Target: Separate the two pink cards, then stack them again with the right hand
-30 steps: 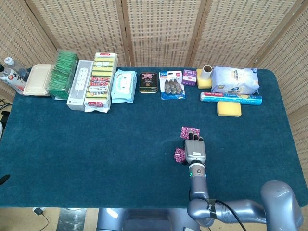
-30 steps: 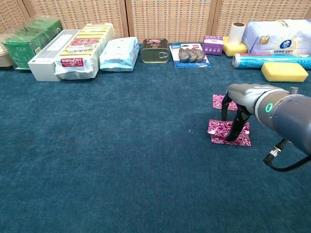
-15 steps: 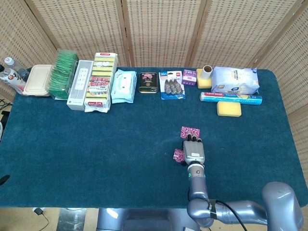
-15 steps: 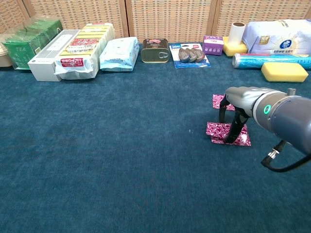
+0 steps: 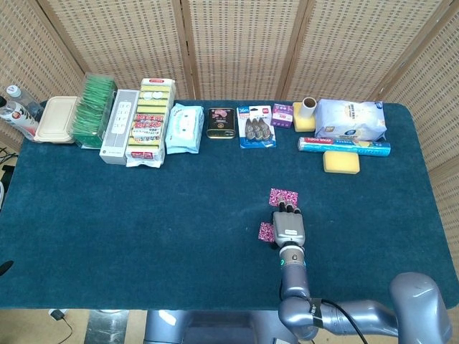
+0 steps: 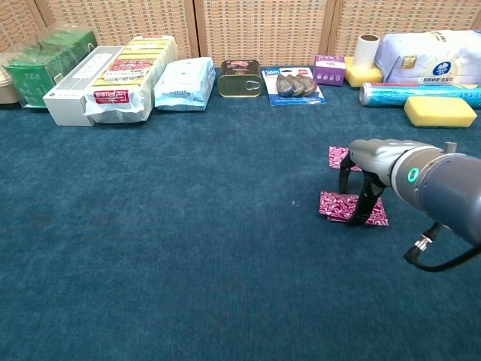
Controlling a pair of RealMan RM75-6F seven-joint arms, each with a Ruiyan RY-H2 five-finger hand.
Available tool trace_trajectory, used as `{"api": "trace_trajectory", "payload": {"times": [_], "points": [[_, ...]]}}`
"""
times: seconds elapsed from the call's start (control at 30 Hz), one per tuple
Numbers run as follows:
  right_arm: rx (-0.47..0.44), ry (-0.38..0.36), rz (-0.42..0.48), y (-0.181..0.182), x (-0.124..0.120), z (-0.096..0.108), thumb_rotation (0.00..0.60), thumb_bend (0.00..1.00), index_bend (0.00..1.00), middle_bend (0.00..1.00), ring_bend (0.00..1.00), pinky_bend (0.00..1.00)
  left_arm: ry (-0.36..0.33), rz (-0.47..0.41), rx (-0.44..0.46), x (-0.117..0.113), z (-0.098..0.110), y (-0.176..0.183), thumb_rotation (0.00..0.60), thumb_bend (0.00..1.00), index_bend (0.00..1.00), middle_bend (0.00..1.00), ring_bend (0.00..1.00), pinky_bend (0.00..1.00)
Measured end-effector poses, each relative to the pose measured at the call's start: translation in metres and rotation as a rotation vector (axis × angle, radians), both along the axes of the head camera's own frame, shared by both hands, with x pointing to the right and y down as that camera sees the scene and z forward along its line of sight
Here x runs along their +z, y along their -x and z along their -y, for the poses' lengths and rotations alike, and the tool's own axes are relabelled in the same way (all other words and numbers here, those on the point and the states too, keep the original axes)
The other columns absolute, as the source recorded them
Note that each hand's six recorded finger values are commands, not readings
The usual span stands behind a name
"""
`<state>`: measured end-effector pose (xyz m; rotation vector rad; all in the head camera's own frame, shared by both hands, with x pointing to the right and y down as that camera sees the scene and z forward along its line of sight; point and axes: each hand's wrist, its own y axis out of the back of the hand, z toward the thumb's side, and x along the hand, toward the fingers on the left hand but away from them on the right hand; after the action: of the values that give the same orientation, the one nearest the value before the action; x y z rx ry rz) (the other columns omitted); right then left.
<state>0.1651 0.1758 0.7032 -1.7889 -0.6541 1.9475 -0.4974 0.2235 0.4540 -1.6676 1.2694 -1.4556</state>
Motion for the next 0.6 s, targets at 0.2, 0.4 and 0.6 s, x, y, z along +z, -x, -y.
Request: {"api": "trace_trajectory", "payload": {"times": [0.2, 0.4, 0.6], "points": [[-0.007, 0.003, 0.001, -0.0012, -0.0013, -0.0009, 0.600, 0.27, 0.32, 0.00, 0.00, 0.11, 0.001, 0.001, 0.002, 0.0002, -0.0004, -0.0007, 0.600, 0.10, 0.00, 0.00, 0.00, 0.06], [-0.008, -0.001, -0.002, -0.0025, -0.0028, -0.0015, 0.600, 0.27, 0.32, 0.00, 0.00, 0.11, 0.000, 0.001, 0.002, 0.0002, -0.0005, -0.0008, 0.600, 0.10, 0.00, 0.00, 0.00, 0.06], [-0.010, -0.011, 0.007, -0.0023, -0.0066, -0.0014, 0.600, 0.27, 0.32, 0.00, 0.00, 0.11, -0.001, 0.000, 0.002, -0.0001, -0.0006, -0.0009, 0.600, 0.10, 0.00, 0.00, 0.00, 0.06]]}}
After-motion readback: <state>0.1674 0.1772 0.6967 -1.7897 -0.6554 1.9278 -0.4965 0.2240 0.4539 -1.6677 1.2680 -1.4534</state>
